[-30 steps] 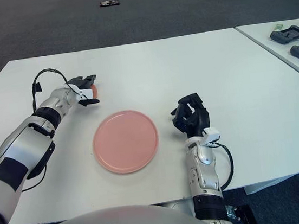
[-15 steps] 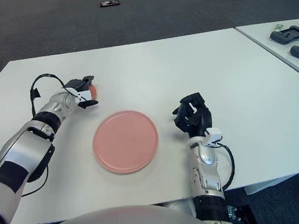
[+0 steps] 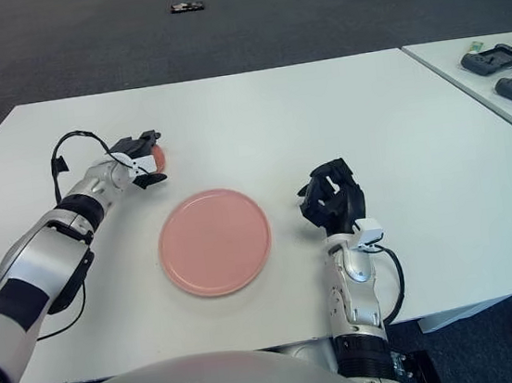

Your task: Put the apple into the plate.

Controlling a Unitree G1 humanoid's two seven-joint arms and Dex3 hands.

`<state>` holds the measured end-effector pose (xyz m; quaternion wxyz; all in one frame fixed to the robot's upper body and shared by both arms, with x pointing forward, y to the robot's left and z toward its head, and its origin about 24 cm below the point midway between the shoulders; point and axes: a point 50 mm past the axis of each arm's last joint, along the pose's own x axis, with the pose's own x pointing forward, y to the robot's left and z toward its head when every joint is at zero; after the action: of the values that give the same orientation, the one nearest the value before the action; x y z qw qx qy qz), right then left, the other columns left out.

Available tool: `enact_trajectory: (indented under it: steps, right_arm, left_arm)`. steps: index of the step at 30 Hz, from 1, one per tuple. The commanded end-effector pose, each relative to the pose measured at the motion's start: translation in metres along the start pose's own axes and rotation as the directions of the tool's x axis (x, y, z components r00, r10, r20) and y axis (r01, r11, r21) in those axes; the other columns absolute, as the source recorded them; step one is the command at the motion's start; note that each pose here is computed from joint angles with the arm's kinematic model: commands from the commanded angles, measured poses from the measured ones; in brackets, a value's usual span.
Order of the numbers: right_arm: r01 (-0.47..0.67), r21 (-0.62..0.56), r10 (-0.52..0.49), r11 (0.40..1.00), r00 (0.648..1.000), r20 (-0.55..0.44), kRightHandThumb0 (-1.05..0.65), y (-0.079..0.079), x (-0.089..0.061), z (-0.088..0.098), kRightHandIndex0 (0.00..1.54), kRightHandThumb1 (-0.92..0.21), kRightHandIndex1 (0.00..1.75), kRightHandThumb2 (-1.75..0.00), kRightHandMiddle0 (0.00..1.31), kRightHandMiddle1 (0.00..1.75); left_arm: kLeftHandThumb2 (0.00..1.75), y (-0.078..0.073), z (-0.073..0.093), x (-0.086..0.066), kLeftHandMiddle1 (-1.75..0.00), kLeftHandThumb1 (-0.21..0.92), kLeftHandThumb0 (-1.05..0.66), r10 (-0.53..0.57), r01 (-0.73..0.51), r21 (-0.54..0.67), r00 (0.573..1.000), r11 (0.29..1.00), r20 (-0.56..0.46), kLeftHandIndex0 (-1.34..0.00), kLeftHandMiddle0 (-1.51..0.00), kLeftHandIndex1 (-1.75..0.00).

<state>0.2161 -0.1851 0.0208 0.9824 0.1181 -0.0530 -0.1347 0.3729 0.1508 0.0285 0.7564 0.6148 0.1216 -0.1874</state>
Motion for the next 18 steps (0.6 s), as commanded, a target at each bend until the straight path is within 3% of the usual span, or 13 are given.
enact_trajectory:
  steps: [1,4,5,9,14,17,18]
  right_arm:
    - [-0.009,0.000,0.009,1.000,1.000,0.030,-0.44,-0.001,0.001,0.005,0.65,-0.43,1.75,-1.17,0.52,1.75]
    - [-0.011,0.004,0.011,1.000,0.999,0.035,-0.45,-0.001,0.001,0.005,0.65,-0.42,1.75,-1.19,0.52,1.75]
    - [-0.012,0.004,0.012,1.000,0.999,0.036,-0.29,-0.001,0.001,0.006,0.67,-0.34,1.65,-1.25,0.55,1.75]
    - [-0.012,0.003,0.012,1.000,0.999,0.039,-0.07,-0.001,0.001,0.007,0.71,-0.22,1.52,-1.36,0.58,1.75]
    - [-0.013,-0.003,0.013,1.000,0.999,0.045,-0.02,-0.002,0.001,0.008,0.72,-0.19,1.51,-1.39,0.59,1.75]
    - [-0.013,-0.005,0.013,1.000,0.999,0.049,-0.01,-0.003,0.001,0.008,0.72,-0.18,1.52,-1.40,0.59,1.75]
    - [-0.012,-0.005,0.012,1.000,0.999,0.049,-0.01,-0.003,0.001,0.008,0.72,-0.18,1.52,-1.40,0.59,1.75]
  left_arm:
    - [1.02,-0.044,-0.022,-0.009,-1.04,0.32,-0.68,-0.134,0.135,-0.004,0.986,0.991,-0.096,0.00,0.00,-0.94]
    - [1.11,-0.048,-0.023,-0.010,-1.21,0.24,-0.62,-0.113,0.114,-0.002,0.988,0.994,-0.102,0.00,0.00,-1.10]
    - [1.17,-0.049,-0.024,-0.011,-1.32,0.19,-0.57,-0.107,0.107,-0.004,0.989,0.994,-0.105,0.00,0.00,-1.24]
    - [1.31,-0.052,-0.025,-0.012,-1.57,0.08,-0.46,-0.083,0.082,-0.016,0.990,0.997,-0.115,0.00,0.00,-1.61]
    - [1.35,-0.056,-0.028,-0.013,-1.71,0.06,-0.38,-0.063,0.062,-0.009,0.990,0.998,-0.128,-0.02,0.00,-1.72]
    - [1.32,-0.057,-0.029,-0.014,-1.73,0.24,0.18,-0.047,0.048,0.004,0.990,0.999,-0.130,-0.17,-0.40,-1.74]
    - [1.31,-0.058,-0.029,-0.014,-1.74,0.25,0.24,-0.044,0.045,0.005,0.991,0.999,-0.130,-0.19,-0.44,-1.74]
